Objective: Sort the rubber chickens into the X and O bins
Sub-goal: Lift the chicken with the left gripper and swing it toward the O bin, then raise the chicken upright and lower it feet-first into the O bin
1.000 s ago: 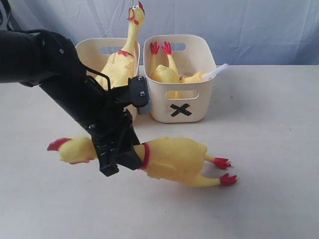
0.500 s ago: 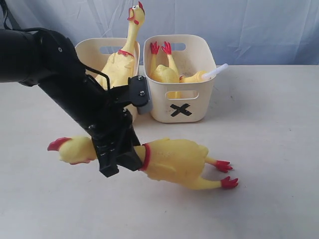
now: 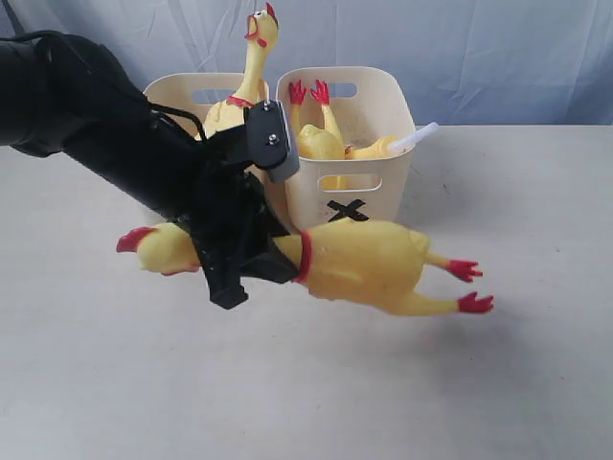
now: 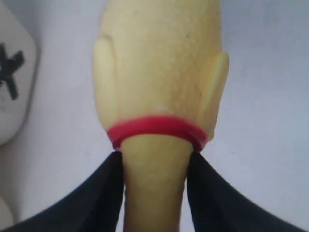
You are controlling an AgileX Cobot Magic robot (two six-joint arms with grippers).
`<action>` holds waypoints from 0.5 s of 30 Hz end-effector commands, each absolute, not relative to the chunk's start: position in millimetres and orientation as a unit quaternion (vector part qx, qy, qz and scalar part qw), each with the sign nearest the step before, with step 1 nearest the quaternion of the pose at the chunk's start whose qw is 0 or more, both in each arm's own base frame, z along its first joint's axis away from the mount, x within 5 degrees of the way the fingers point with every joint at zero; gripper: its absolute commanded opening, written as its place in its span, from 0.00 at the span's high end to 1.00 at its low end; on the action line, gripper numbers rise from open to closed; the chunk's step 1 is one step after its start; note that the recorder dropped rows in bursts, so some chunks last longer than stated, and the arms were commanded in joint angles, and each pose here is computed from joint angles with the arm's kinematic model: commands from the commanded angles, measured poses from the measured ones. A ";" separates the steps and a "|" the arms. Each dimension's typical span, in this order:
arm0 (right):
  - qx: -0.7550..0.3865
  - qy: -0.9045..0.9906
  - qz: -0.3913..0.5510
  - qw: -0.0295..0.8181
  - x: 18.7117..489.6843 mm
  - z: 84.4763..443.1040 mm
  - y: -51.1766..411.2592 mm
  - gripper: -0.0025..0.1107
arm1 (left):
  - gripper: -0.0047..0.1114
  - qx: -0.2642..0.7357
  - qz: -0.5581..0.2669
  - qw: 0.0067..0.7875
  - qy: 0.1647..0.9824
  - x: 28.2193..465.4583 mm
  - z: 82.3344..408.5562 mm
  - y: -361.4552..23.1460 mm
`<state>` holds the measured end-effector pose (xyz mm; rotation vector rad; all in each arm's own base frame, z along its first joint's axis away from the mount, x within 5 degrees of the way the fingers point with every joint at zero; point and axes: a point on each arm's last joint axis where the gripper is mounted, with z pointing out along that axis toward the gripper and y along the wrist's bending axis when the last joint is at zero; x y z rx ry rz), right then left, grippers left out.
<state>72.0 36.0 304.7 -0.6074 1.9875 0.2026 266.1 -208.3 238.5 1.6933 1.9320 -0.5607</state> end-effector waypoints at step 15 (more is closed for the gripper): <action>-0.254 0.818 0.085 0.509 71.5 305.0 35.7 0.99 | 0.96 0.585 -0.210 0.367 0.692 277.6 282.7 -217.2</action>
